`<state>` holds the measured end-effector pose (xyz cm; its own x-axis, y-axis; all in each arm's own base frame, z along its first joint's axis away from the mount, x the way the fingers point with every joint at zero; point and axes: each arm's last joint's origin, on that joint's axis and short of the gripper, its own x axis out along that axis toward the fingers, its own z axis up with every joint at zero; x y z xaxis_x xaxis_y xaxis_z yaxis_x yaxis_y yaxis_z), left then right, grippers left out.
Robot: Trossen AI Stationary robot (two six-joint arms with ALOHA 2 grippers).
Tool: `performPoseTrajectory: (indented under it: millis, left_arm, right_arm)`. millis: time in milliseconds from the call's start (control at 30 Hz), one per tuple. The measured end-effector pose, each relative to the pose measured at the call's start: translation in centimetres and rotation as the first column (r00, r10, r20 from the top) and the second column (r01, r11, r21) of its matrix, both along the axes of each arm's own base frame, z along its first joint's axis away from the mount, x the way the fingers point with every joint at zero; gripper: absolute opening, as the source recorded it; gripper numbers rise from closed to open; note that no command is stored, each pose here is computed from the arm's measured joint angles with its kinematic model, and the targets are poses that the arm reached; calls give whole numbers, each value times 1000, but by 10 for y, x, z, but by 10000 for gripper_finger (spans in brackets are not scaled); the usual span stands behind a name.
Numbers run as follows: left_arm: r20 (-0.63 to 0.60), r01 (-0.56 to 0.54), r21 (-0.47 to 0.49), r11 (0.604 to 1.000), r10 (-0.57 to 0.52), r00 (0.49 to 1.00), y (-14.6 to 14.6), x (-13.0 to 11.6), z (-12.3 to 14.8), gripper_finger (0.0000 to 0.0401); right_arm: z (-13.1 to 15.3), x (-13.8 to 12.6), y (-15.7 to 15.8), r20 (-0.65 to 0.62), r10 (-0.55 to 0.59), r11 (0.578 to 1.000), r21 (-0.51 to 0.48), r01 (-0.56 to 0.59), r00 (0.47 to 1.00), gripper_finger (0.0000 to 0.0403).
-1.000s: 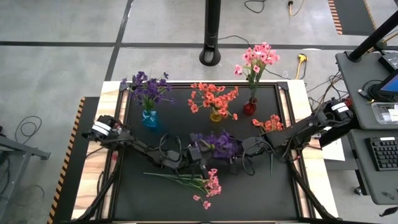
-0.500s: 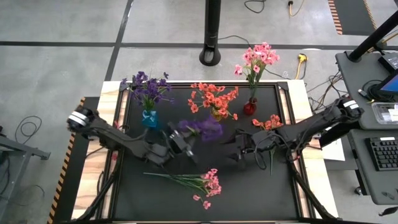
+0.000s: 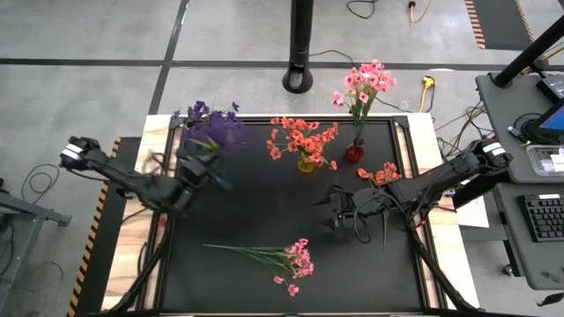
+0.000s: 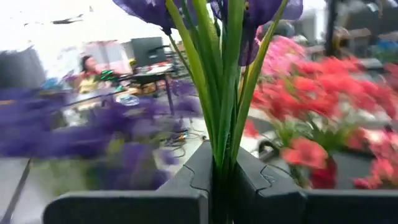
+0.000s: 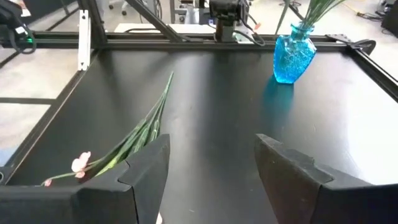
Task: Sort flowers into vase by color
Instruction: Put the violet flowers into the blue flower vase
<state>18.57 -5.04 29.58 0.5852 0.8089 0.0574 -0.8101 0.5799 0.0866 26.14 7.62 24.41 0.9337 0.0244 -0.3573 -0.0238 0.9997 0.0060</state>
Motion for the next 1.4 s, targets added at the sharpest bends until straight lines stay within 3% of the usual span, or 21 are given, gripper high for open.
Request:
performPoseTrajectory:
  millis: [167,267,667,833,1100,1400]
  left_arm:
    - [155,28,-50,998,-20,988,16,-37,15,7]
    - [186,33,-60,998,-21,982,21,-49,15,7]
    - [-33,4,109,994,0,999,25,-58,18,7]
    - [-46,86,171,981,-80,996,24,-56,11,6]
    - [-20,78,168,983,-76,997,28,-65,-9,6]
    - [0,98,225,969,-101,995,33,-78,-24,6]
  right_arm:
    - [1,0,0,5,-5,1000,0,5,1000,226]
    - [2,0,0,16,-4,1000,-4,4,1000,226]
    - [1,0,0,16,-7,1000,3,7,1000,226]
    - [1,0,0,16,-8,1000,3,8,1000,226]
    - [1,0,0,15,-11,1000,14,11,1000,226]
    - [2,1,0,23,-11,1000,17,11,1000,226]
